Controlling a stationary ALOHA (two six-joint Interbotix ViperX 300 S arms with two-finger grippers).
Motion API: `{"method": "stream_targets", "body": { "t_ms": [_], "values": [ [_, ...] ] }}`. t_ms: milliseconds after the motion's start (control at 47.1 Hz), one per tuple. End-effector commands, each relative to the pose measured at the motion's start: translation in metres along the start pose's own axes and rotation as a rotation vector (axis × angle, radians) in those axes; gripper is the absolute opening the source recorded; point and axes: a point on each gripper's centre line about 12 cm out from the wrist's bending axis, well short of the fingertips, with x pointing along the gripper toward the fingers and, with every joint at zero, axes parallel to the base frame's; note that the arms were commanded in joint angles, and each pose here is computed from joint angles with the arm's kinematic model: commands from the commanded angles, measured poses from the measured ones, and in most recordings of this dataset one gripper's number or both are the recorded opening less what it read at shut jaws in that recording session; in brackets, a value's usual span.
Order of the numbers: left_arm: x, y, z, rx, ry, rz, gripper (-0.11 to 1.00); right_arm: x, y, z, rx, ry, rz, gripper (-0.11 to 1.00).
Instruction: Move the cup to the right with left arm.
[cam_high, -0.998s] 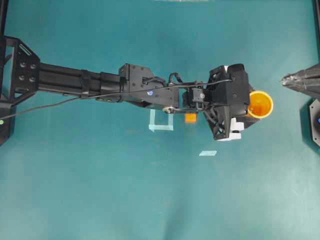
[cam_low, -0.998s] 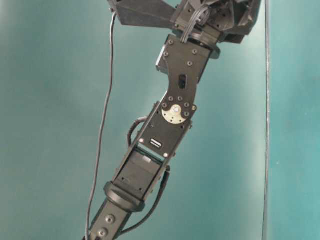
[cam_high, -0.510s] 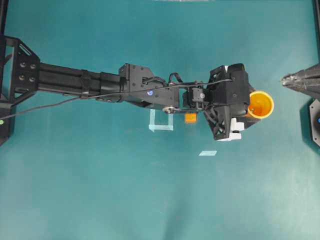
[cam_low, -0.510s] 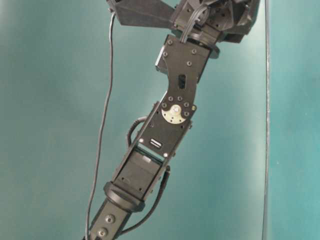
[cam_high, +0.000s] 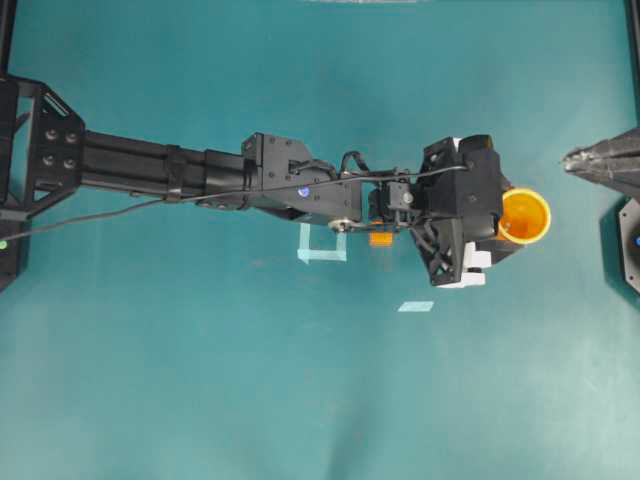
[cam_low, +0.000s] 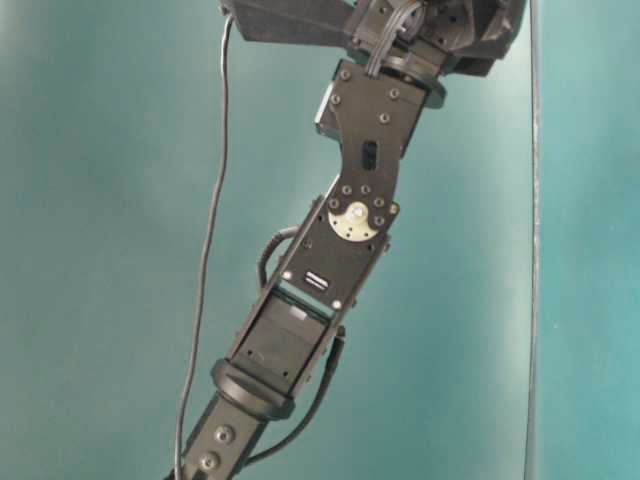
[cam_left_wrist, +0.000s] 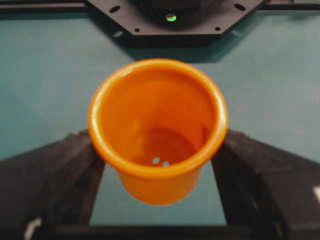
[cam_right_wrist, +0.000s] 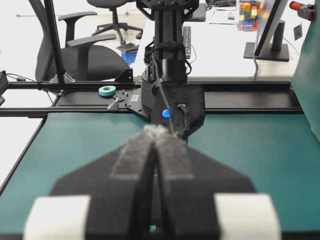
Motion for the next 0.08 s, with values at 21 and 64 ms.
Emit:
{"method": "stream_targets", "body": {
  "t_ms": [21,64],
  "values": [
    [-0.0037,0.0012,0.0254,0.003,-0.061,0.002,0.65,0.0021,0.0009,0.0127,0.0,-0.031,0.004,0.0],
    [-0.0033,0.0011,0.0245,0.003,-0.06,0.002,0.65,0.0021,0.0006,0.0127,0.0,-0.031,0.002,0.0]
  ]
}}
